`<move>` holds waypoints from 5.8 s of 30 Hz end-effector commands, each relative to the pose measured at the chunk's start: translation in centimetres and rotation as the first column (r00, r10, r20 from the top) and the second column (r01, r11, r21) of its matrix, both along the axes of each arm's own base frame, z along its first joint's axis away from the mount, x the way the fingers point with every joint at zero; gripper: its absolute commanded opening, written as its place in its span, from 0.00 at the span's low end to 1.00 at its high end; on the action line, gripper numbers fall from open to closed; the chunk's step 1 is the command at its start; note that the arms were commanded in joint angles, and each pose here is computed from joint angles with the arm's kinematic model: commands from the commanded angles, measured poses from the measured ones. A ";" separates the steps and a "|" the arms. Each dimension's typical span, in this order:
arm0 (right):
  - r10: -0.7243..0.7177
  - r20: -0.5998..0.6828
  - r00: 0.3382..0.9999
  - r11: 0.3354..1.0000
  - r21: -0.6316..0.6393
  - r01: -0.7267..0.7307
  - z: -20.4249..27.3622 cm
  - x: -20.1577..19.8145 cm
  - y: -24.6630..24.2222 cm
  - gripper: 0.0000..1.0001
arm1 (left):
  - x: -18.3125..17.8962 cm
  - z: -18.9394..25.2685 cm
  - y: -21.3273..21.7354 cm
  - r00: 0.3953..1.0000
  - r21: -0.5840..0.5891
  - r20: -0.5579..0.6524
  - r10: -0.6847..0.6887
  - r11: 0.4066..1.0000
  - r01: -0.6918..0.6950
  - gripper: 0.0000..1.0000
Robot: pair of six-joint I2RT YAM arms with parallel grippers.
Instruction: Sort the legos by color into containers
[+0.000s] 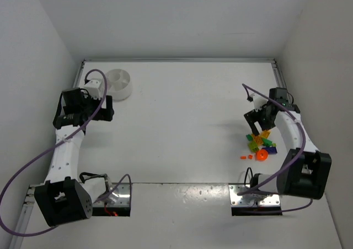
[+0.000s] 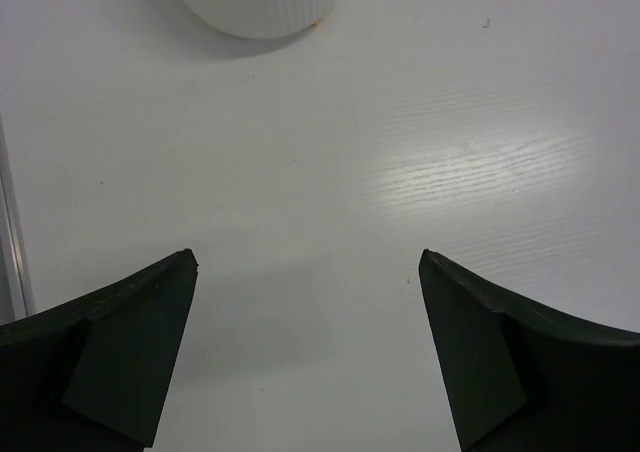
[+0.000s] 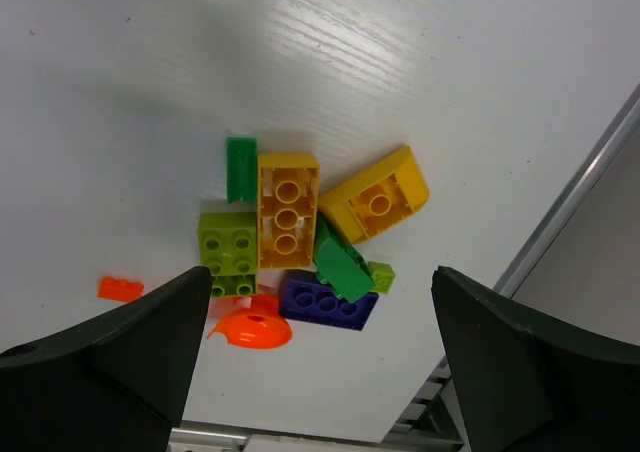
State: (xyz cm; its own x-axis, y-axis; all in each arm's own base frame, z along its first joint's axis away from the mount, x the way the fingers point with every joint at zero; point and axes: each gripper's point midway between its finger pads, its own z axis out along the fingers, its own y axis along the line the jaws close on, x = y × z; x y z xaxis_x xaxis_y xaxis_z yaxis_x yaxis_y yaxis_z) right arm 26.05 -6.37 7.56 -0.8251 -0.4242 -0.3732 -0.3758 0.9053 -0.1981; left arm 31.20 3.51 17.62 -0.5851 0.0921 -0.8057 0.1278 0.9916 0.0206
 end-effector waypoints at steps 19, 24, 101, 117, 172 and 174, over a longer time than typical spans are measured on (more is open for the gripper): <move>0.154 -0.249 0.956 0.984 0.128 -0.125 -3.2 -1.5 0.5 0.69 | 1.3 4.2 -2.2 0.984 -0.056 0.131 -0.117 0.991 0.125 0.99; 0.114 -0.261 0.959 0.990 0.116 -0.086 -4.8 -1.0 0.1 0.71 | 1.3 4.3 -2.4 0.983 -0.062 0.133 -0.125 0.989 0.134 0.99; 0.216 0.177 0.960 0.858 0.436 -0.273 6.9 9.5 14.2 0.13 | 1.1 9.5 -10.3 0.909 -0.474 0.253 -0.332 0.776 0.416 0.97; 0.509 0.271 0.817 0.586 0.586 -0.559 13.1 6.0 29.2 0.12 | -0.4 10.0 -24.2 0.807 -0.703 0.199 -0.556 0.493 0.513 0.93; 0.682 0.153 0.715 0.615 0.409 -0.674 6.0 2.0 34.2 0.06 | -3.0 -0.3 -33.7 0.614 -0.939 -0.063 -0.786 0.256 0.231 0.44; 0.665 0.159 0.729 0.637 0.390 -0.665 5.9 2.6 34.0 0.06 | -3.0 -0.3 -33.7 0.614 -0.939 -0.063 -0.786 0.256 0.231 0.43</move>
